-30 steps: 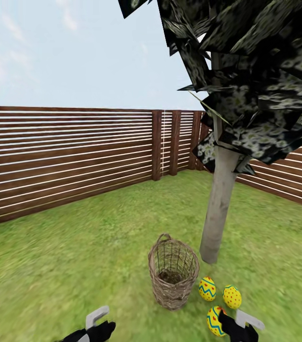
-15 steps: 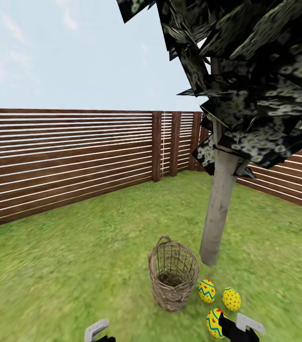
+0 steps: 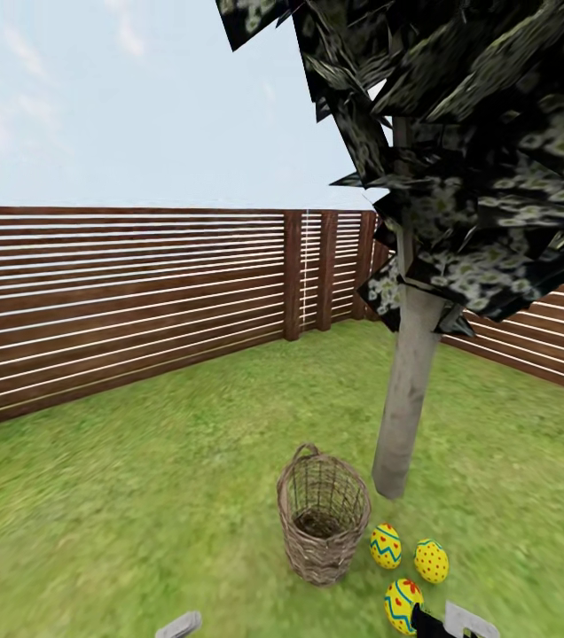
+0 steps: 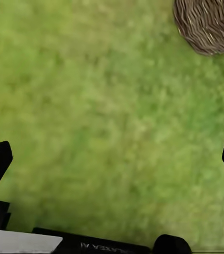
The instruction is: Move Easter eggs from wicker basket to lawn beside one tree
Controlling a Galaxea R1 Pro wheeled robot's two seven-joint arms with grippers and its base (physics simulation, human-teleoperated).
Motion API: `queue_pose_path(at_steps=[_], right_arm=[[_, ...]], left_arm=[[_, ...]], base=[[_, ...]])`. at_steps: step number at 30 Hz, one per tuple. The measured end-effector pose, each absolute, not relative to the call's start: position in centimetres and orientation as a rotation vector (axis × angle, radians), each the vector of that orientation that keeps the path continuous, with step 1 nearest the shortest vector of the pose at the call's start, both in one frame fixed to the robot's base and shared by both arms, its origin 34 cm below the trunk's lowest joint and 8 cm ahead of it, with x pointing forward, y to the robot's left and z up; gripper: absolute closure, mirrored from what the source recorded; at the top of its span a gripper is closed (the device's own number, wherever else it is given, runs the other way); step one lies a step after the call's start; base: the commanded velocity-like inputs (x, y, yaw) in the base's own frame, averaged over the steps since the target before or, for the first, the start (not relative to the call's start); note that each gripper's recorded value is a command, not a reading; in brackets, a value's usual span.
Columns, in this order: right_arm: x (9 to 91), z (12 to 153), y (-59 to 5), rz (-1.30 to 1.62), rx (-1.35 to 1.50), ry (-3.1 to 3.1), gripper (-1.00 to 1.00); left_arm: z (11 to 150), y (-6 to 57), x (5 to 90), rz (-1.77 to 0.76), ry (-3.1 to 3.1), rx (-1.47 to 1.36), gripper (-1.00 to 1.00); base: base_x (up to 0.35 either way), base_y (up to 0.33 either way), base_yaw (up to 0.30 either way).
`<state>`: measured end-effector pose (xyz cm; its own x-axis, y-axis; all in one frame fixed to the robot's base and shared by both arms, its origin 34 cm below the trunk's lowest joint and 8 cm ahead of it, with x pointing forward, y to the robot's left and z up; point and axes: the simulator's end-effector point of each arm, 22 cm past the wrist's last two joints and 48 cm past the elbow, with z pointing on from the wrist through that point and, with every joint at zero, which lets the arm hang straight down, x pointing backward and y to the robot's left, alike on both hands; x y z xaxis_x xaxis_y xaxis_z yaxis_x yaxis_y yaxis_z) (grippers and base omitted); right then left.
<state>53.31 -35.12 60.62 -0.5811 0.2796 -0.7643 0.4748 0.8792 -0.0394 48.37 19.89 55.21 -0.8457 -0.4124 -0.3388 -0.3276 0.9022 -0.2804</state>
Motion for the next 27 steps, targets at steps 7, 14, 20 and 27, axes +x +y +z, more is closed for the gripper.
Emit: queue_pose_path(at_steps=[7, 14, 20, 27], right_arm=[[52.1, 60.9, -35.2, -0.313, 0.540, 2.241, -1.00], [50.2, 59.8, -35.2, -0.322, 0.539, 2.268, -1.00], [49.9, 59.7, -35.1, -0.322, 0.539, 2.271, -1.00], [49.9, 59.7, -35.1, -0.322, 0.539, 2.271, -1.00]], left_arm=[[55.8, 19.9, 47.5, -0.295, 2.681, -0.545, -1.00], [55.4, 19.9, 46.7, -0.292, 2.692, -0.549, -1.00], [55.4, 19.9, 46.6, -0.292, 2.694, -0.549, -1.00], [55.4, 19.9, 46.6, -0.292, 2.693, -0.550, -1.00]], base=[[0.000, 0.000, 0.000], [0.000, 0.000, 0.000], [0.000, 0.000, 0.000], [0.000, 0.000, 0.000]])
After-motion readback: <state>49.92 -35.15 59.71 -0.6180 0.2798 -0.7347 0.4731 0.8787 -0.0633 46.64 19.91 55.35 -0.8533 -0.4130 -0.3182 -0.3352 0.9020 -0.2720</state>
